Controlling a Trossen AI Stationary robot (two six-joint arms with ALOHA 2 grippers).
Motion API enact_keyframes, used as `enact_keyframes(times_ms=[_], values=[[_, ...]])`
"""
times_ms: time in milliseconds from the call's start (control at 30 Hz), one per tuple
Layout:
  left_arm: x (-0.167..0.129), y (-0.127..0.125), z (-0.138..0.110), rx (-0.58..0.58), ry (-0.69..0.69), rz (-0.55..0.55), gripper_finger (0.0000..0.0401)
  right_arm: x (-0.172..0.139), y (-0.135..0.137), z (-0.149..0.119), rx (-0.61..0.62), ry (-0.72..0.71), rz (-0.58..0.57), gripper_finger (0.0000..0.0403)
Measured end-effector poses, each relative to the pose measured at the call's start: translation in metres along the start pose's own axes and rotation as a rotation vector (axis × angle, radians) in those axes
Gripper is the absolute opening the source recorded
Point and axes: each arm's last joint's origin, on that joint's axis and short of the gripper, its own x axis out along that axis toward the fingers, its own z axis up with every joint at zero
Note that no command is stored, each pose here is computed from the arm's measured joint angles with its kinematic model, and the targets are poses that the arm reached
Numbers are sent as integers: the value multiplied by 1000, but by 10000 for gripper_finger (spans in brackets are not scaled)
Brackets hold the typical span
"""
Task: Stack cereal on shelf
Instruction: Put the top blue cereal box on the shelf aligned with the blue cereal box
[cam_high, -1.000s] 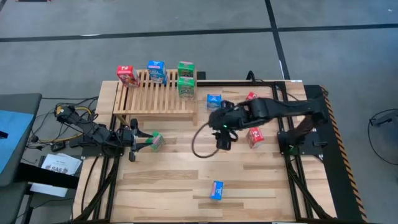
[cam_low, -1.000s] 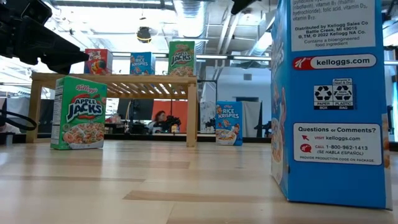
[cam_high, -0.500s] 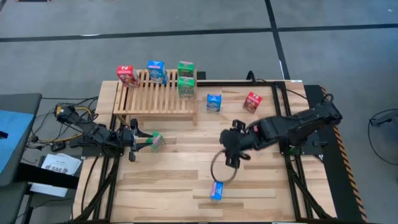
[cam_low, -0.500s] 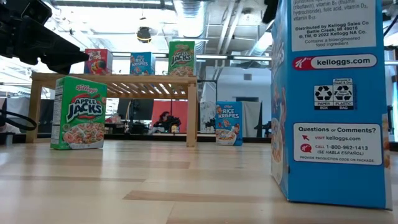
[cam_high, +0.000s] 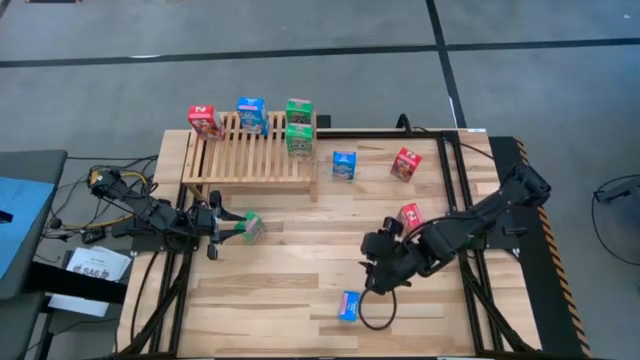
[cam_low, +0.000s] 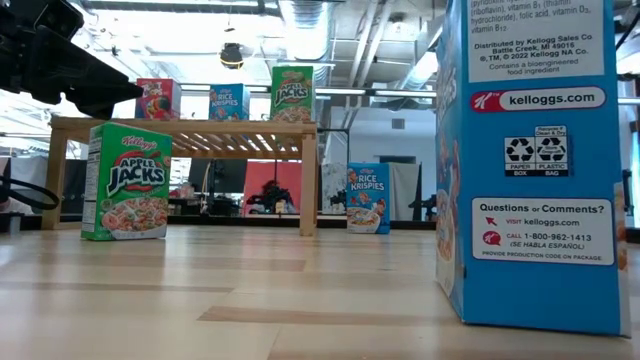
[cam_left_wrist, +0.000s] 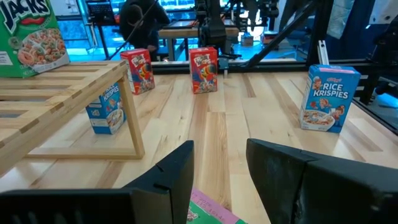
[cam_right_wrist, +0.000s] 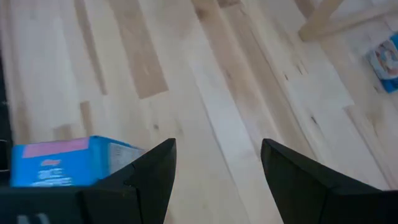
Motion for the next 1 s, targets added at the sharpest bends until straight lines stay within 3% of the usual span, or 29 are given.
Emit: enact_keyframes(times_ms=[167, 400, 700, 1000], values=[[0, 0, 0, 0, 0, 0, 138, 15, -11, 1, -39, -28, -71, 261], [0, 0, 0, 0, 0, 0, 138, 33, -50, 29, -159, -35, -195, 261], [0, 0, 0, 0, 0, 0, 138, 33, -127, 72, -223, -20, -71, 261], [0, 0, 0, 0, 0, 0, 138, 41, -208, 96, -262, -76, 25, 261]])
